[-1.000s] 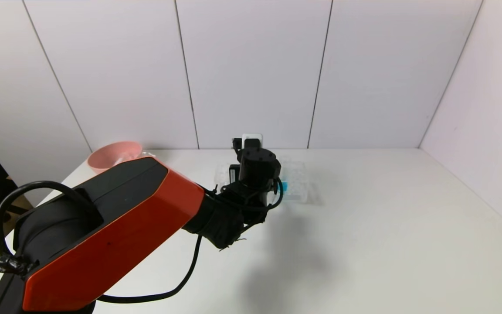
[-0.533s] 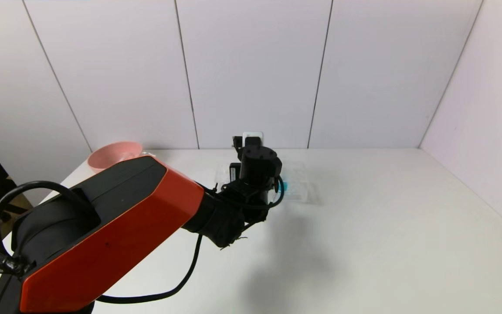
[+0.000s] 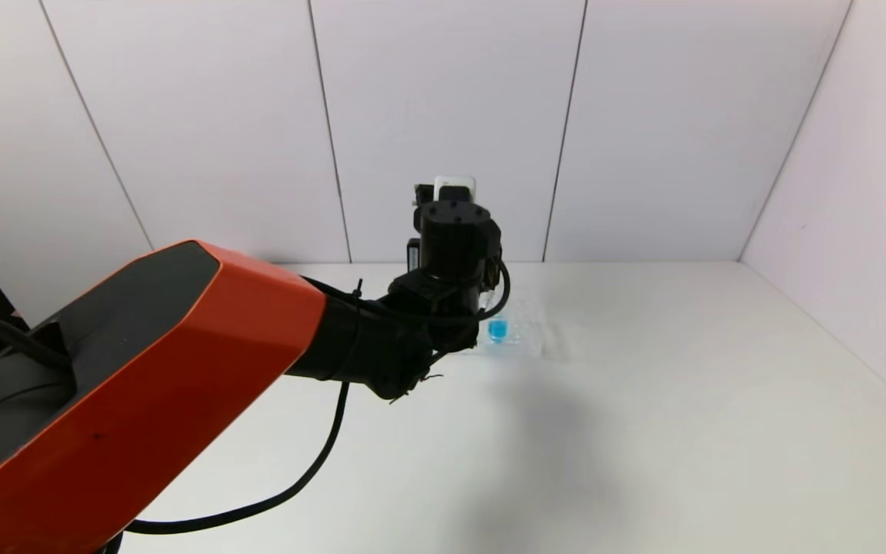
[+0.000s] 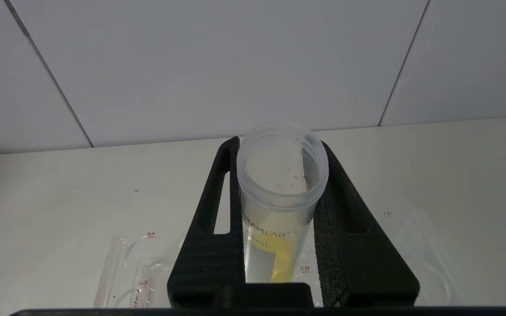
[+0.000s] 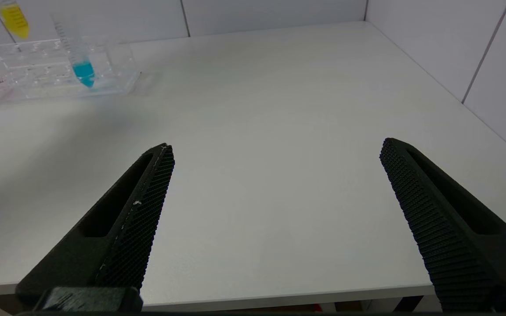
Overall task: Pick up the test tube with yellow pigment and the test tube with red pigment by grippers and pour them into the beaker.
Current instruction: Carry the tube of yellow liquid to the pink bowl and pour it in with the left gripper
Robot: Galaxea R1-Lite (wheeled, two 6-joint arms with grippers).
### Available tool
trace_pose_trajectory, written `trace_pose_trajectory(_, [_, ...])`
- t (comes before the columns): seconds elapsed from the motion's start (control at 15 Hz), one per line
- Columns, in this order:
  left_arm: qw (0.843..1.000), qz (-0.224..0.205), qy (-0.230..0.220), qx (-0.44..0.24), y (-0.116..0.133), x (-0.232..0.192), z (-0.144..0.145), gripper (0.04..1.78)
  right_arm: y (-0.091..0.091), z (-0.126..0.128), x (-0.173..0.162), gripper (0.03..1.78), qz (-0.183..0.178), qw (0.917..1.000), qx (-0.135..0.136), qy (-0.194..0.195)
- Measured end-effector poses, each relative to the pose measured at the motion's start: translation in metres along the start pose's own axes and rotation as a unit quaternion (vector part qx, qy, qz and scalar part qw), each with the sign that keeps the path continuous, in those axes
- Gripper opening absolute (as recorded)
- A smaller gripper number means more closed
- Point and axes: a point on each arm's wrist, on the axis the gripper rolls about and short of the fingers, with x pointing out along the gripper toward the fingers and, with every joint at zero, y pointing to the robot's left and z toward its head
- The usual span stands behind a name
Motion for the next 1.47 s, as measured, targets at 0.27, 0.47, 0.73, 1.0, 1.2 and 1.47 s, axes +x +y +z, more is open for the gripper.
trace_pose_trajectory(0.27, [1.000,-0.004,-0.012,-0.010,-0.001,-0.005,0.018,0.46,0.000,0.000,0.000,1.71,0.000,1.0000,0.000,0.000])
trace_pose_trajectory(0.47, [1.000,-0.005,-0.012,-0.010,-0.001,-0.006,0.019,0.46,0.000,0.000,0.000,1.71,0.000,1.0000,0.000,0.000])
trace_pose_trajectory(0.73, [0.999,-0.045,0.009,0.001,0.009,-0.020,0.020,0.46,0.000,0.000,0.000,1.71,0.000,1.0000,0.000,0.000])
trace_pose_trajectory(1.0, [0.986,-0.154,0.067,0.022,0.064,-0.052,0.017,0.46,0.000,0.000,0.000,1.71,0.000,1.0000,0.000,0.000])
trace_pose_trajectory(1.2, [0.971,-0.217,0.095,0.016,0.136,-0.076,0.026,0.46,0.000,0.000,0.000,1.71,0.000,1.0000,0.000,0.000])
trace_pose_trajectory(1.47, [0.950,-0.299,0.094,0.013,0.222,-0.115,0.042,0.46,0.000,0.000,0.000,1.71,0.000,1.0000,0.000,0.000])
